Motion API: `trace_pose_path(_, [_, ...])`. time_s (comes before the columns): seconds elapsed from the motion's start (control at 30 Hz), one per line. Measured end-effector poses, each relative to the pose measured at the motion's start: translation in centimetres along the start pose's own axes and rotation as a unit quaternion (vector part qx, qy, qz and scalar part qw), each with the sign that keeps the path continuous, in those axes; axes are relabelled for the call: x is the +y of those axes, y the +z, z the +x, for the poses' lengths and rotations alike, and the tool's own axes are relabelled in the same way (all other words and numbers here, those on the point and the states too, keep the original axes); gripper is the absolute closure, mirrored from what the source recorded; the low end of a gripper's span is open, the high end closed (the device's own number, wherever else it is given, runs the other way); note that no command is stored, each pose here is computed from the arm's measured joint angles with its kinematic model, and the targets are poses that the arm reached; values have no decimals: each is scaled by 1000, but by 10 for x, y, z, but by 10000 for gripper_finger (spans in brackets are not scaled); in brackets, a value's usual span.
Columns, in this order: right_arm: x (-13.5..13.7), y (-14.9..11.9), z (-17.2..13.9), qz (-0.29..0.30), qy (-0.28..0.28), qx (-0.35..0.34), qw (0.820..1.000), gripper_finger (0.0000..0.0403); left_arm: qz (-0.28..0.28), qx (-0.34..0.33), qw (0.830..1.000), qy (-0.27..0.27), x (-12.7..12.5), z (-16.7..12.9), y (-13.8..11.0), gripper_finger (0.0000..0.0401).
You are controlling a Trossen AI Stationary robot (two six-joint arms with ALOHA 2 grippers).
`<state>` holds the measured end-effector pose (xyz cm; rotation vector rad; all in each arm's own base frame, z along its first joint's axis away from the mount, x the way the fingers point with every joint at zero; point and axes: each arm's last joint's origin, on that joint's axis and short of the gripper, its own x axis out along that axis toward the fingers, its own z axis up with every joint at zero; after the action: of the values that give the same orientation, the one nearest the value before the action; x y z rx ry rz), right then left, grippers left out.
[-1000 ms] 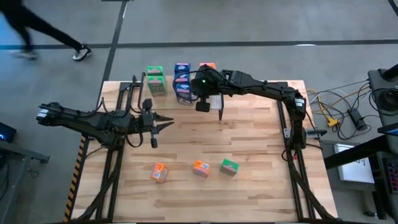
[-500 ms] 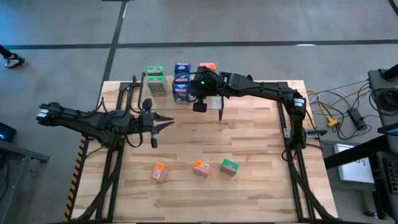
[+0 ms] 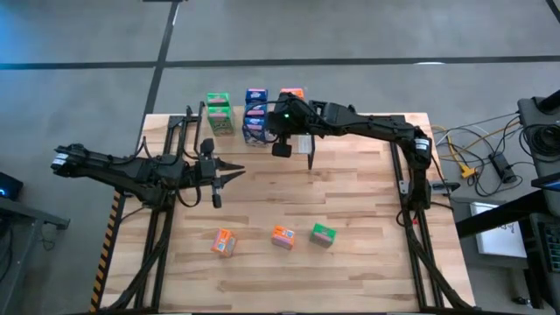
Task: Stack cereal on shelf
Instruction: Put the blue cereal box on the shelf aligned with the other blue cereal boxes, then put the right orange cereal box on the shelf aligned with the other orange cereal box
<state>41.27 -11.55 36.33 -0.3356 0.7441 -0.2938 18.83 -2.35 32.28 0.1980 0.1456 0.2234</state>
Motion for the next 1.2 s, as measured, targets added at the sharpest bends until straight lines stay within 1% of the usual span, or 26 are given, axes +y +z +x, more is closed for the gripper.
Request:
trace_pose_path(0.13, [4, 6, -25, 22, 8, -10, 1000, 390, -6, 0, 1000, 0, 0, 0, 0, 369])
trace_pose_path(0.3, [27, 5, -45, 49, 47, 25, 997, 390, -10, 1, 1000, -1, -1, 1, 0, 369])
trace_pose_path(0.4, [42, 6, -58, 80, 78, 42, 993, 390, -14, 1, 1000, -2, -1, 1, 0, 369])
trace_pose_path(0.53, [72, 5, -66, 119, 148, 75, 979, 390, -33, 2, 999, -2, -1, 1, -1, 369])
trace_pose_path(0.67, [112, 1, -70, 124, 186, 106, 969, 390, -44, 7, 999, -3, -2, 4, -2, 369])
trace_pose_path(0.8, [150, -8, -72, 115, 209, 131, 962, 390, -37, 14, 999, -4, -4, 7, -4, 369])
trace_pose_path(0.93, [183, -18, -71, 122, 222, 147, 956, 390, -29, 16, 999, -4, -5, 8, -5, 369])
trace_pose_path(1.1, [220, -31, -70, 144, 237, 145, 950, 390, -29, 16, 999, -4, -4, 8, -5, 369])
trace_pose_path(1.2, [235, -34, -71, 159, 244, 135, 947, 390, -29, 16, 999, -4, -4, 8, -5, 369])
